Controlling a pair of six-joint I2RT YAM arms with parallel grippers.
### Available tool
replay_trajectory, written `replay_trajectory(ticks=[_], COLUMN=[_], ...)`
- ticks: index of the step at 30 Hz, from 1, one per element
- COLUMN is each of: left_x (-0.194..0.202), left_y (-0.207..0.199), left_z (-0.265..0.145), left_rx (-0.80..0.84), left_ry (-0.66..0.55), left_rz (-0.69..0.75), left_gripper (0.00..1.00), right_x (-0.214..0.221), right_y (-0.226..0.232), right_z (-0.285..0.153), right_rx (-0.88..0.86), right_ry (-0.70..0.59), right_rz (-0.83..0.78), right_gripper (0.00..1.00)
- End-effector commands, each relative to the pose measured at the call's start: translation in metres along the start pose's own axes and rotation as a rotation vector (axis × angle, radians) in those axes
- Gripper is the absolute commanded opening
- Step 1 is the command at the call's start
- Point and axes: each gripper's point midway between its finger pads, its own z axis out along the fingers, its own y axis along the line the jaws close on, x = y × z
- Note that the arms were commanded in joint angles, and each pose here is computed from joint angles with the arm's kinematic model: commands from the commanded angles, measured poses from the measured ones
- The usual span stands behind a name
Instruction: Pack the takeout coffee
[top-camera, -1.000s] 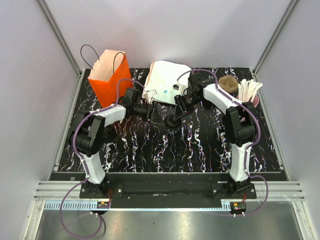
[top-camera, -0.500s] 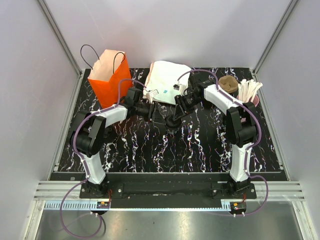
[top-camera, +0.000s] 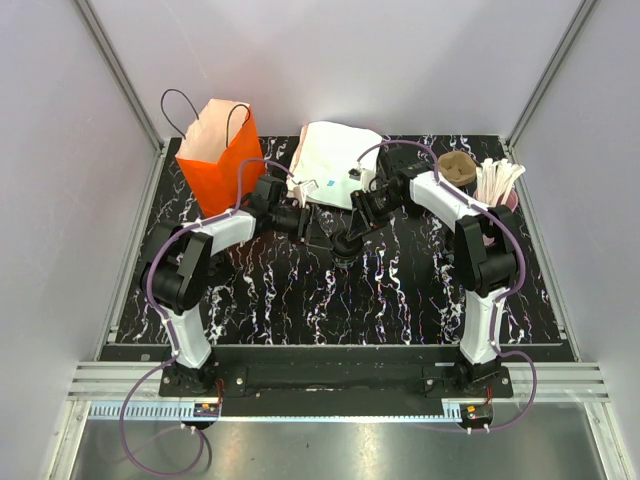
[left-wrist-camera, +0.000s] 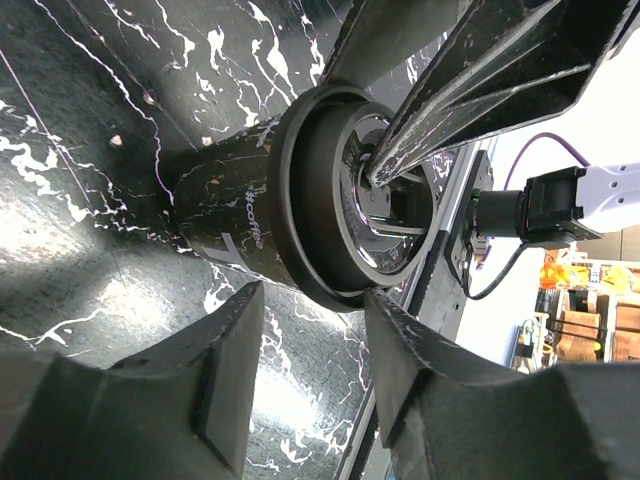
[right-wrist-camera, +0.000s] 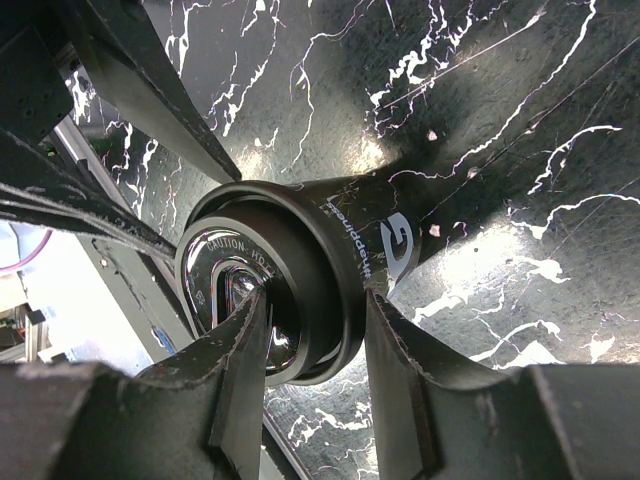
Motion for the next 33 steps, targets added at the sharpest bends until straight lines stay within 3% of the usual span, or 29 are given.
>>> replay_trajectory(ticks=[1,9,17,26,33], left_x=[0.002,0.003,0.012,0.02,0.029], left_y=[-0.006,-0.015,-0.001,0.01,0.028], left_z=[0.008,0.01,0.018,0.027,0.032], left_rx=[0.006,0.012,-0.048,-0.103,-0.206], left_ry=[0.007,0.01,0.029,0.063,0.092], left_rz=[0.012,-0.009,-0.039,-0.044,-0.041], left_gripper=[0.5,0.49,0.3,0.24,0.13], right_x=[0.007,0.007,0.013,0.022,0.032], right_y=[-0.065,-0.066,-0.069,-0.076,-0.084], right_z=[0.009,0.006,0.01,0.014,0.018], right_rx=[0.272,0.296,0.302,0.313,0.342], right_ry=[0.016,-0.001,0.004,0.021,0.031], right_rz=[-0.056,-0.053,-0.042,-0.028,-0.006], right_gripper=[0.04,0.04,0.03,0.02,0.0])
